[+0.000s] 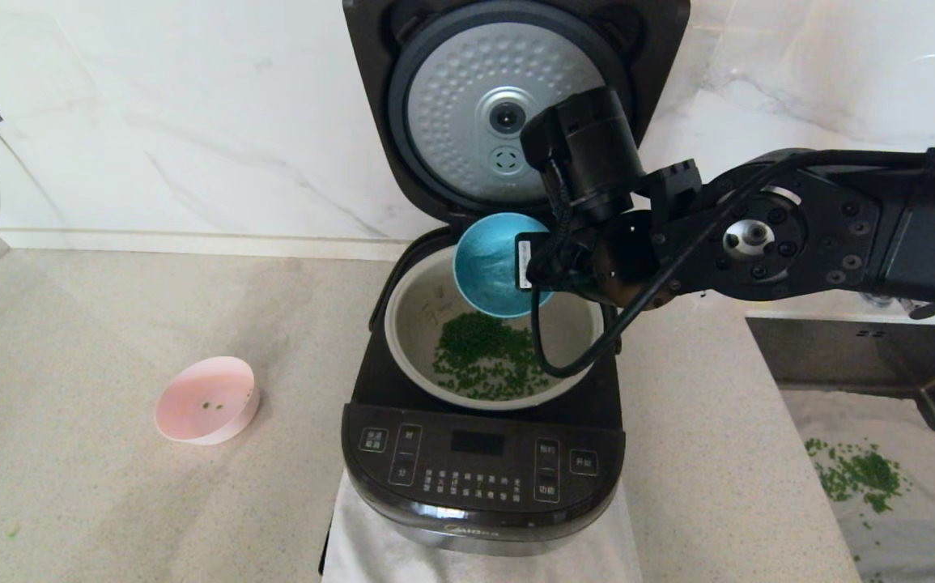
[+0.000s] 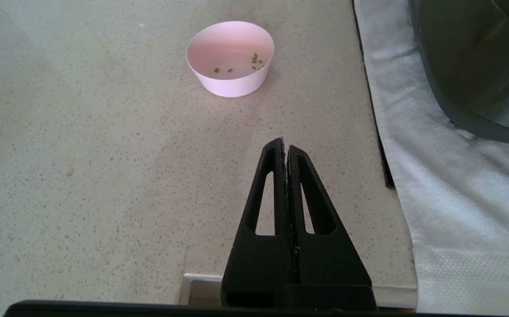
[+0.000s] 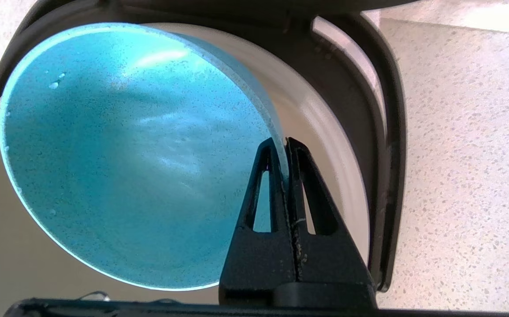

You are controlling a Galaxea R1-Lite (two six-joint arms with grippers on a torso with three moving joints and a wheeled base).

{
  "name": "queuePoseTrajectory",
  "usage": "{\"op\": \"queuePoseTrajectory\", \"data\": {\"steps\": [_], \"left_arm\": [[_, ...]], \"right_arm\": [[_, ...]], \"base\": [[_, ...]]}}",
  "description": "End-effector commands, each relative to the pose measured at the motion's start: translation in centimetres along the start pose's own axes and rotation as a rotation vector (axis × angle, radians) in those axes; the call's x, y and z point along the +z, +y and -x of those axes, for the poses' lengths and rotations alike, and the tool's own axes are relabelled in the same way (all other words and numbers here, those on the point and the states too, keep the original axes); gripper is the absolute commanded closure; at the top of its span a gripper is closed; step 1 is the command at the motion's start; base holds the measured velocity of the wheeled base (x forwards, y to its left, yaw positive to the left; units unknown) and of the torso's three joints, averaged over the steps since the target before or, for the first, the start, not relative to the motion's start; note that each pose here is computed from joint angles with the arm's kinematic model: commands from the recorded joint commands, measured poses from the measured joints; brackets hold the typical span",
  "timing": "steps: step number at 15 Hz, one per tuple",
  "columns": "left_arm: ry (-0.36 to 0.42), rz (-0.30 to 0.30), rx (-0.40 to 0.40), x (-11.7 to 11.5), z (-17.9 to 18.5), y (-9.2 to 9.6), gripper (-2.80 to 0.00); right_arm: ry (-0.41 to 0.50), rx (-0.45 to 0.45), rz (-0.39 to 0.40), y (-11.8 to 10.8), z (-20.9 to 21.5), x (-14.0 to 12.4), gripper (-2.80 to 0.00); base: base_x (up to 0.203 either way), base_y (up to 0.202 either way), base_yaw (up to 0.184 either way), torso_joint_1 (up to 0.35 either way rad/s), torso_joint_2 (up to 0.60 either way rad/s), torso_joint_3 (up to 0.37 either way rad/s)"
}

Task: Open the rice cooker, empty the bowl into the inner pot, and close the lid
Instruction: Pour the water from the bowl into the rice cooker

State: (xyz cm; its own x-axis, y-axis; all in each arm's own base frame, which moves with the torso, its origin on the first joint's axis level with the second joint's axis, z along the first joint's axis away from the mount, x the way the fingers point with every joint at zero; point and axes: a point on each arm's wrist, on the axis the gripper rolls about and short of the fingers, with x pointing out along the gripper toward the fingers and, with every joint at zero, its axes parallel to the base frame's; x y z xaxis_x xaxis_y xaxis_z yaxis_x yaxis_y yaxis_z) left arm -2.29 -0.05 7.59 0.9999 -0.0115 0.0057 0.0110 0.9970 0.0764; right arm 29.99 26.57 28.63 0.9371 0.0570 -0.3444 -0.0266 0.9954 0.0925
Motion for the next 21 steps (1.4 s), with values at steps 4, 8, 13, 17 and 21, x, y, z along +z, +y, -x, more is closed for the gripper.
{"op": "queuePoseTrajectory", "data": {"steps": [4, 8, 13, 17, 21], "left_arm": [[0.009, 0.000, 0.000, -0.2, -0.1, 0.0, 0.00], [0.009, 0.000, 0.000, -0.2, -0.1, 0.0, 0.00], [0.010, 0.000, 0.000, -0.2, -0.1, 0.0, 0.00], [0.009, 0.000, 0.000, -0.2, -0.1, 0.0, 0.00], [0.009, 0.000, 0.000, -0.2, -0.1, 0.0, 0.00]], "right_arm": [[-0.075, 0.003, -0.003, 0.2, 0.2, 1.0, 0.00], [-0.146, 0.019, 0.020, 0.4, 0.3, 1.8, 0.00], [-0.203, -0.005, 0.031, 0.7, 0.0, 2.2, 0.00], [-0.250, -0.014, 0.030, 1.2, -1.0, 2.1, 0.00], [-0.299, -0.035, 0.028, 1.4, -1.7, 2.2, 0.00]], "base": [[0.000, 0.000, 0.000, 0.000, 0.00, 0.000], [0.000, 0.000, 0.000, 0.000, 0.00, 0.000], [0.000, 0.000, 0.000, 0.000, 0.00, 0.000], [0.000, 0.000, 0.000, 0.000, 0.00, 0.000], [0.000, 0.000, 0.000, 0.000, 0.00, 0.000]]}}
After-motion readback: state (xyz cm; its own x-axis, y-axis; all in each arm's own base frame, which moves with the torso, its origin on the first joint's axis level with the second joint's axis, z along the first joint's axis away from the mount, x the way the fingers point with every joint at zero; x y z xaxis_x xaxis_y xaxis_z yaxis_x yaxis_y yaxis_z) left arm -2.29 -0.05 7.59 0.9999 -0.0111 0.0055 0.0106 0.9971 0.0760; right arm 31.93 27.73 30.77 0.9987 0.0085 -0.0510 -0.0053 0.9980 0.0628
